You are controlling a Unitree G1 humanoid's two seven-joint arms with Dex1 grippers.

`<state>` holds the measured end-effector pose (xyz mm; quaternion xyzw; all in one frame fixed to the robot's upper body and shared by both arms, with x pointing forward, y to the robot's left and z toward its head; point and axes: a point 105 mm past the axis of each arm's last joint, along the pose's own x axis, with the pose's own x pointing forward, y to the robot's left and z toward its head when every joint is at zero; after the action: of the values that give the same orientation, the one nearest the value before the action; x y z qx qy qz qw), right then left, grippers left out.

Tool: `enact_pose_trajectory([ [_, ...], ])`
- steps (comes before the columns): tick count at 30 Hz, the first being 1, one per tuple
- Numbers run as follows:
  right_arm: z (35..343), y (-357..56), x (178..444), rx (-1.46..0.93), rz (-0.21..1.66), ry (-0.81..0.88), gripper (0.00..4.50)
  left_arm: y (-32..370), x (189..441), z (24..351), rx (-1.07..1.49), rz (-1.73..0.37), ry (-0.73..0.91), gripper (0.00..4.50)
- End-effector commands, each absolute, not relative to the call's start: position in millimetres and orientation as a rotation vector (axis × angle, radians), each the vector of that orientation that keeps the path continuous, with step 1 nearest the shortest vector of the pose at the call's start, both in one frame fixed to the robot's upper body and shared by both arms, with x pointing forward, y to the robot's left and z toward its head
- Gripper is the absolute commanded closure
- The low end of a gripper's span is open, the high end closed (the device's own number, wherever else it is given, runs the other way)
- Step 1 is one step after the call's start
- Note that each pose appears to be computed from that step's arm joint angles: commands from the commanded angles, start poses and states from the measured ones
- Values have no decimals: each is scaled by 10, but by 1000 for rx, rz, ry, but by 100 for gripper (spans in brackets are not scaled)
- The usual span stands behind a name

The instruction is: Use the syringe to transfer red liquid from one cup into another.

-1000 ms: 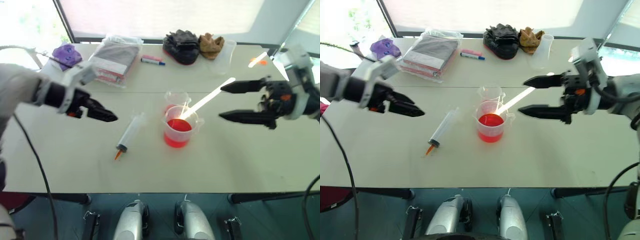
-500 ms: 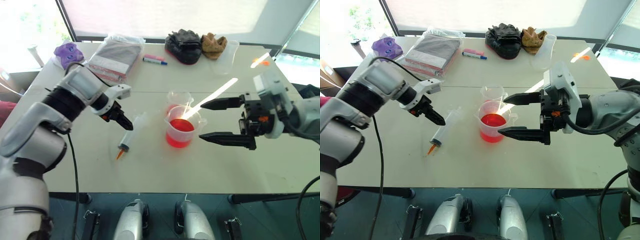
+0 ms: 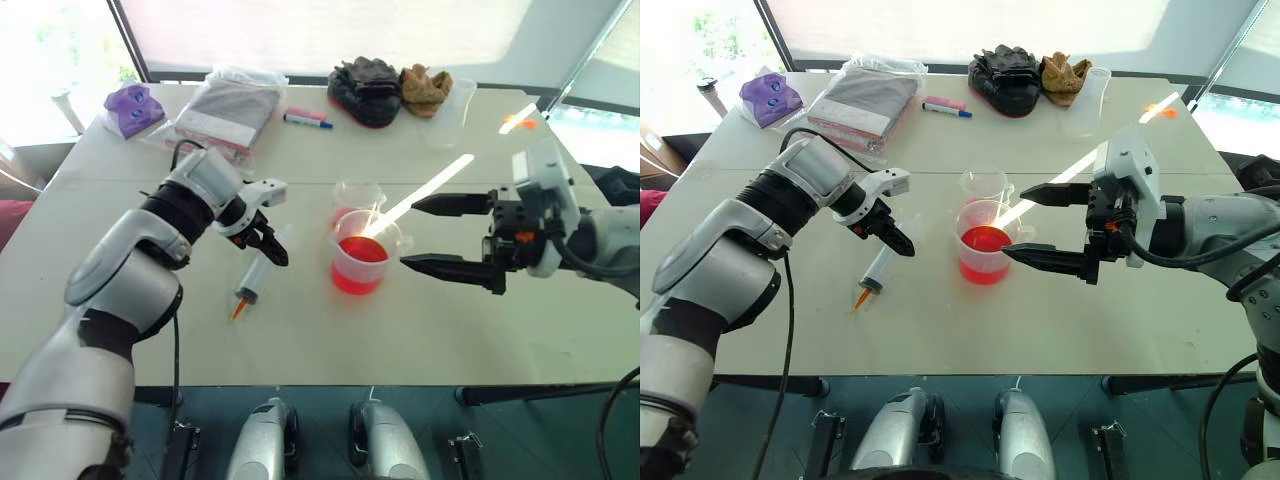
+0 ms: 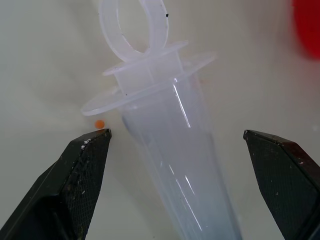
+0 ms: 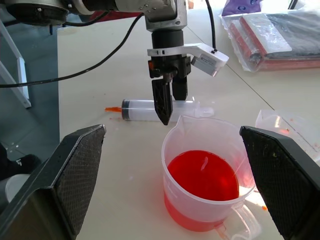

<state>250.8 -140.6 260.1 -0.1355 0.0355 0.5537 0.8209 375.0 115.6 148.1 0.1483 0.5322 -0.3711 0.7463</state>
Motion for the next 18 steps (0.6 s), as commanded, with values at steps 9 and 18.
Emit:
enact_pose_trajectory([
  [9, 2712, -1466, 2504, -308, 1143, 3, 0, 1264, 3555, 1085, 312, -763, 1271, 244],
  [18, 2684, -1479, 2539, -297, 1133, 8, 0, 1292, 3630, 1255, 260, -743, 1201, 294],
])
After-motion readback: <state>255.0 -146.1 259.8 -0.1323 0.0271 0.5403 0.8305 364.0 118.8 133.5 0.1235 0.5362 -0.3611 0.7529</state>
